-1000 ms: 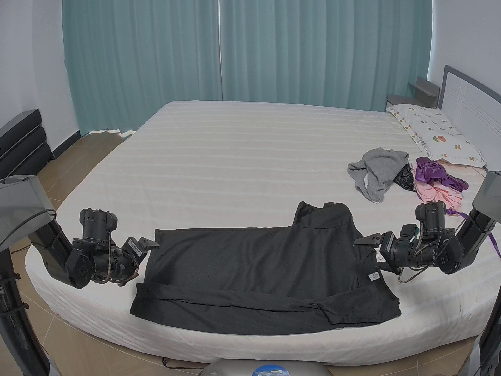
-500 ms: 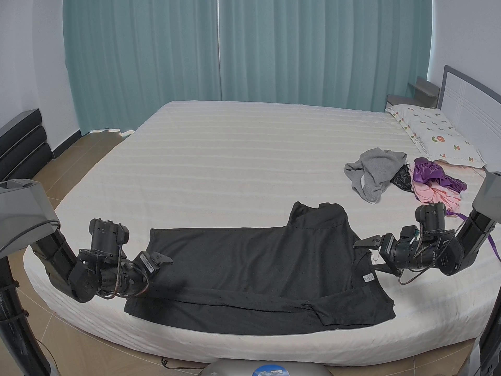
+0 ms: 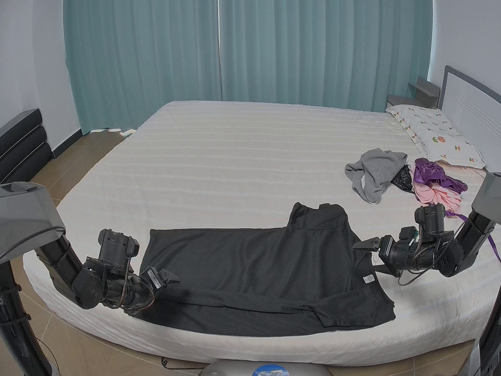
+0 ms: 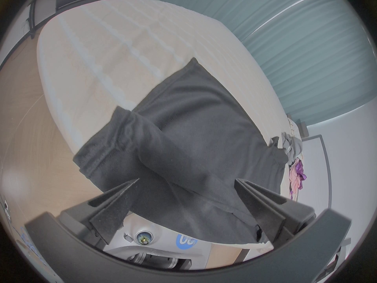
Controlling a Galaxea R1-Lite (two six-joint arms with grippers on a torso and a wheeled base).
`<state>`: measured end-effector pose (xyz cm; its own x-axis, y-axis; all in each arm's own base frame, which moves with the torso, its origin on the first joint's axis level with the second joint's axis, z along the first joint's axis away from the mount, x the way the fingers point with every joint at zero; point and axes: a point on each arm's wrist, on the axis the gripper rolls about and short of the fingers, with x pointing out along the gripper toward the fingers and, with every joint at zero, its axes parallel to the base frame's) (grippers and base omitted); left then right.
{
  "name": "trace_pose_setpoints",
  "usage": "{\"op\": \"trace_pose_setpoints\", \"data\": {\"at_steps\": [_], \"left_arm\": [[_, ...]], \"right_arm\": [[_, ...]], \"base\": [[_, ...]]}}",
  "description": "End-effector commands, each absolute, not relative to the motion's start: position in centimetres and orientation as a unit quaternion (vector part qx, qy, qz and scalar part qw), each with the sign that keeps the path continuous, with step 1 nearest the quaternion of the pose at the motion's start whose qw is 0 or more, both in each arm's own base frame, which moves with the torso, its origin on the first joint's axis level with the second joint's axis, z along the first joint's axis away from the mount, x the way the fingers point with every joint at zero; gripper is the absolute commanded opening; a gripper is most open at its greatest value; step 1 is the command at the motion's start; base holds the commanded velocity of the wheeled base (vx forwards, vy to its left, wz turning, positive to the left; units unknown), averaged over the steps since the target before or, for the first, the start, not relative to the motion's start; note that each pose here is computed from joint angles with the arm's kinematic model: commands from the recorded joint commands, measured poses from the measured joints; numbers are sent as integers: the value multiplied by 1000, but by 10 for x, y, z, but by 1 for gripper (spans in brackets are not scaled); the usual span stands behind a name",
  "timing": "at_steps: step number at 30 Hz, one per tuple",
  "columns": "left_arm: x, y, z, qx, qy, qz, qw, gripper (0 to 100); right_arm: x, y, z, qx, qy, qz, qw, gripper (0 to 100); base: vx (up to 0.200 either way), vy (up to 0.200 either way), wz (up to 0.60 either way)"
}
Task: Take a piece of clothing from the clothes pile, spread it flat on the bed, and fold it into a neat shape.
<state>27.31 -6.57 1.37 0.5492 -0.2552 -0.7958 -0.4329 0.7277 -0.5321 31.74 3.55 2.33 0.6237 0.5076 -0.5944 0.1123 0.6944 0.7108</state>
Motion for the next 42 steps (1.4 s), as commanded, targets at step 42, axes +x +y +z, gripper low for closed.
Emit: {"op": "trace_pose_setpoints", "data": {"at_steps": [42], "left_arm": [[334, -9, 9, -412, 318, 82, 850, 100]], "right_arm": [[316, 35, 21, 359, 417, 123, 826, 100]], "base": [[0, 0, 0]]}}
